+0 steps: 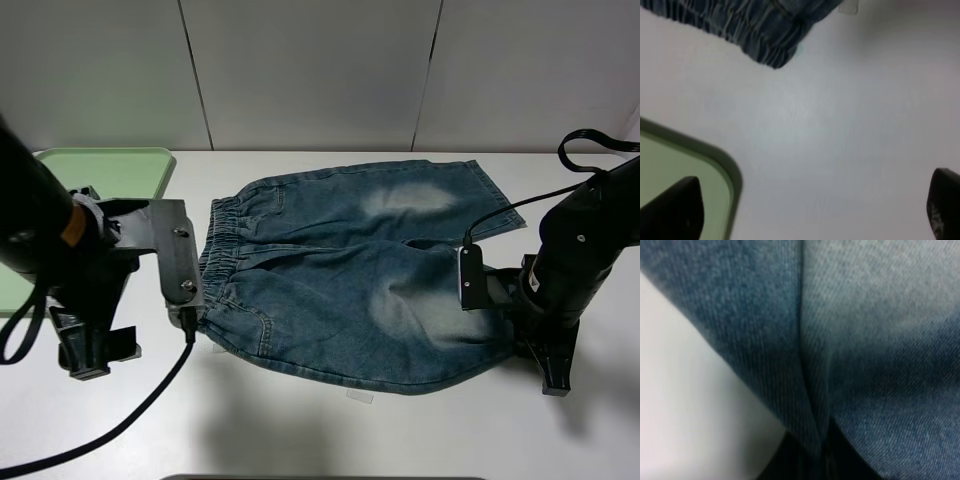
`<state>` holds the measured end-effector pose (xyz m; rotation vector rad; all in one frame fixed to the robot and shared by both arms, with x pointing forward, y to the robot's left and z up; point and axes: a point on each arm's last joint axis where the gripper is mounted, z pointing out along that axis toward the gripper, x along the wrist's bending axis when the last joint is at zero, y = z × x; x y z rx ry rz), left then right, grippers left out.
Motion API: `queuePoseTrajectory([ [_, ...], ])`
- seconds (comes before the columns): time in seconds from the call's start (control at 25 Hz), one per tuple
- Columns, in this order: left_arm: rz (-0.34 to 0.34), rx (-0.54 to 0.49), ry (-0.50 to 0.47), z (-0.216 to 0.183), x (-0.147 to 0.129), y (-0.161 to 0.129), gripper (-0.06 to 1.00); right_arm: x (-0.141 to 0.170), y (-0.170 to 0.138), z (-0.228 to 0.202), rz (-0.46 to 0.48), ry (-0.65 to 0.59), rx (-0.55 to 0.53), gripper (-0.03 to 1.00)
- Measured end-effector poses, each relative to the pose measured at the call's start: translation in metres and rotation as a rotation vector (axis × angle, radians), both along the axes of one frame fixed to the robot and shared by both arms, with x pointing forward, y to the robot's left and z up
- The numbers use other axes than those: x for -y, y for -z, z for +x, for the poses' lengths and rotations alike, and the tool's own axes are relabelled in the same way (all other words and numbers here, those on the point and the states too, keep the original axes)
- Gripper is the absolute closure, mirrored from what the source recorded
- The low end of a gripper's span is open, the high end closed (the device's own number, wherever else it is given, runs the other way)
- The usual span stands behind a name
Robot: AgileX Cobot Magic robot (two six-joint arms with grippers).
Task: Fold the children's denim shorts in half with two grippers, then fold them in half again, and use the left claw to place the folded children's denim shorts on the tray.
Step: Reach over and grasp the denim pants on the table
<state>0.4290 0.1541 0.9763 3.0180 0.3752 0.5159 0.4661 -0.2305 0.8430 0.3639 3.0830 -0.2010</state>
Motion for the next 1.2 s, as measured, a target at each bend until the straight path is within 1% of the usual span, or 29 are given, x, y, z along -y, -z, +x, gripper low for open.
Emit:
queuePoseTrajectory([
  [0.04,0.005,-0.005,0.005,0.005,0.005,0.003,0.07,0.0,0.0,0.0,0.0,0.0,0.0,0.97],
  [0.2,-0.023,0.012,0.023,0.029,0.028,0.01,0.07,0.0,0.0,0.0,0.0,0.0,0.0,0.97],
  [0.28,-0.025,0.008,0.025,0.04,0.039,0.015,0.07,0.0,0.0,0.0,0.0,0.0,0.0,0.97],
  [0.36,-0.039,-0.006,0.018,0.048,0.048,0.021,0.07,0.0,0.0,0.0,0.0,0.0,0.0,0.97],
  [0.48,-0.054,-0.067,0.023,0.053,0.059,0.037,0.08,0.0,0.0,0.0,0.0,-0.001,0.0,0.97],
  [0.6,-0.053,-0.143,0.055,0.051,0.064,0.053,0.09,0.0,0.0,0.0,0.0,-0.001,0.0,0.97],
  [0.72,-0.036,-0.183,0.075,0.051,0.066,0.067,0.09,0.0,0.0,0.0,-0.003,0.0,-0.004,0.97],
  [0.96,-0.041,-0.178,0.094,0.057,0.072,0.087,0.09,0.0,0.0,-0.001,-0.005,0.0,-0.006,0.97],
  [1.2,-0.014,-0.192,0.115,0.063,0.077,0.105,0.09,0.0,0.0,-0.001,-0.005,0.0,-0.006,0.97],
])
